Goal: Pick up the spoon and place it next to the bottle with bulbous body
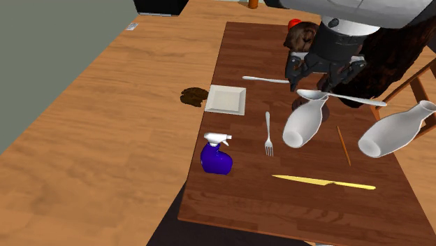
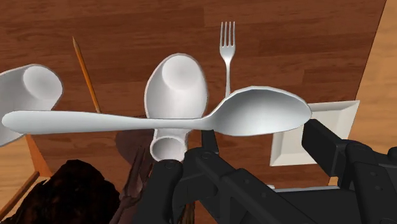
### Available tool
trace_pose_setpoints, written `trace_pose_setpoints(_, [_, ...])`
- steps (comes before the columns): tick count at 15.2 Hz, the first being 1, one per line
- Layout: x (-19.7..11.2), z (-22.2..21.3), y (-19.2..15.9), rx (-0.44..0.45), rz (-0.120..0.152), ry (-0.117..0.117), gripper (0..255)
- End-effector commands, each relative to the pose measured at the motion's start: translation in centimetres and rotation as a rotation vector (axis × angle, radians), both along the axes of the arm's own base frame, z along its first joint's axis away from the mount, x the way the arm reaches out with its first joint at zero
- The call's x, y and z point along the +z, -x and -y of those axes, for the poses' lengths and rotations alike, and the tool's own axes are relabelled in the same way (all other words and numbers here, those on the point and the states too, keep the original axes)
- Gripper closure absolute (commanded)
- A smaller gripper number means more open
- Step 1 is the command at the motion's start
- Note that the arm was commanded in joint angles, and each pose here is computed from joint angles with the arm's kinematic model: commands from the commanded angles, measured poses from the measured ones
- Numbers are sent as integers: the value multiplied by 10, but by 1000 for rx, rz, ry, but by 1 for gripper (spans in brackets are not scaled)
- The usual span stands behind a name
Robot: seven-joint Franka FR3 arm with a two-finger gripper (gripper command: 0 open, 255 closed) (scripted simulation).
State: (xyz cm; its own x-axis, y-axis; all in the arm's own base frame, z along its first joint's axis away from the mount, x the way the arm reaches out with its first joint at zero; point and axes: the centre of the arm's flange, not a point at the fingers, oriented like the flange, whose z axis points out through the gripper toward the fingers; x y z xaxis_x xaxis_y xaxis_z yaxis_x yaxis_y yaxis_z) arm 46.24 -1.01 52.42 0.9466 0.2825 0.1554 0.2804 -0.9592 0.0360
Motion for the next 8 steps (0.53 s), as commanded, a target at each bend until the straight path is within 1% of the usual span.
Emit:
trace_pose_setpoints(1, [-1, 26, 4, 1, 0, 0, 255])
trace_pose_setpoints(8, [-1, 119, 5, 1, 0, 0, 255])
